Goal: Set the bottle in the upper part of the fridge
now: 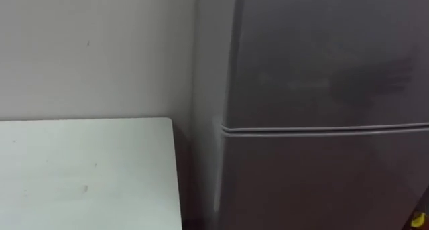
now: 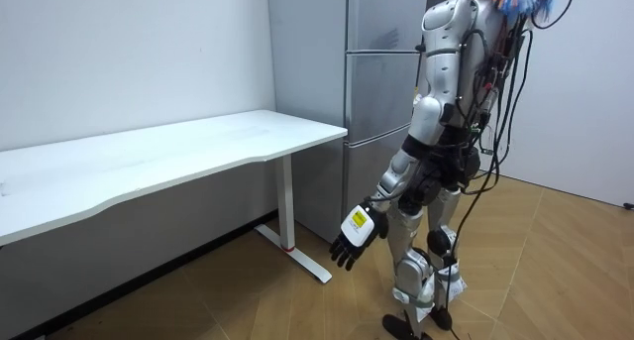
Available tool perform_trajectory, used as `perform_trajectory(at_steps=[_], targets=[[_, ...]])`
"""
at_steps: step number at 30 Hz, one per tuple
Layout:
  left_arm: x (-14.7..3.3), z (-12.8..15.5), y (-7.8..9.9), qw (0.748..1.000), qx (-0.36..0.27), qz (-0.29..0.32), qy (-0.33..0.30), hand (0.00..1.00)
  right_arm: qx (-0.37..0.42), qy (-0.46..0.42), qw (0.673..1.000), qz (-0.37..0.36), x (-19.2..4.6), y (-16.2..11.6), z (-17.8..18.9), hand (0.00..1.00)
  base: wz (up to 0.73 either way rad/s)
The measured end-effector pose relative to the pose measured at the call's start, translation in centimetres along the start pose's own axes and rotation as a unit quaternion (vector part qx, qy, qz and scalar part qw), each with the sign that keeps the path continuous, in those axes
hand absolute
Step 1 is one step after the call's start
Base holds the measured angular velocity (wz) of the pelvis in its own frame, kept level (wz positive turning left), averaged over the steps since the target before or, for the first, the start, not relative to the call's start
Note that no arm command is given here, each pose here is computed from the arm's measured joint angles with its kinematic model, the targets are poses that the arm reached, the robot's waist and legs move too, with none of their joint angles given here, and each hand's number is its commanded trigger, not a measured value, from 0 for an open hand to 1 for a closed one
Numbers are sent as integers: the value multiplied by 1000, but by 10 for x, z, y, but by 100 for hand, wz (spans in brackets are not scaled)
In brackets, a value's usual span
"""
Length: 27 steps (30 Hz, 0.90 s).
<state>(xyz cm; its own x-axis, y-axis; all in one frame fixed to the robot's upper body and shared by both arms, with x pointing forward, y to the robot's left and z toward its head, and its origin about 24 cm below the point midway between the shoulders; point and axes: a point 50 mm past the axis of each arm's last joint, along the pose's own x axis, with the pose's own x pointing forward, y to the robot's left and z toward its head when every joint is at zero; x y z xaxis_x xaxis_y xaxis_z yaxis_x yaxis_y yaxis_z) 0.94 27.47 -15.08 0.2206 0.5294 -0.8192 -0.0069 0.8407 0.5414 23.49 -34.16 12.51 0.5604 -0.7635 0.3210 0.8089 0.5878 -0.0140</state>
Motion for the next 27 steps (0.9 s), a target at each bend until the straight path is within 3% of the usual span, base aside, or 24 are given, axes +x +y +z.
perform_trajectory(at_steps=[18,27], targets=[[-2,-7,0,999,-25,17,8,0,-34,131,986,-93,-28,-61,-54,0,-4],[-3,-2,-2,999,-35,15,-2,0,-24,257,955,-143,-61,-80,-101,0,0]])
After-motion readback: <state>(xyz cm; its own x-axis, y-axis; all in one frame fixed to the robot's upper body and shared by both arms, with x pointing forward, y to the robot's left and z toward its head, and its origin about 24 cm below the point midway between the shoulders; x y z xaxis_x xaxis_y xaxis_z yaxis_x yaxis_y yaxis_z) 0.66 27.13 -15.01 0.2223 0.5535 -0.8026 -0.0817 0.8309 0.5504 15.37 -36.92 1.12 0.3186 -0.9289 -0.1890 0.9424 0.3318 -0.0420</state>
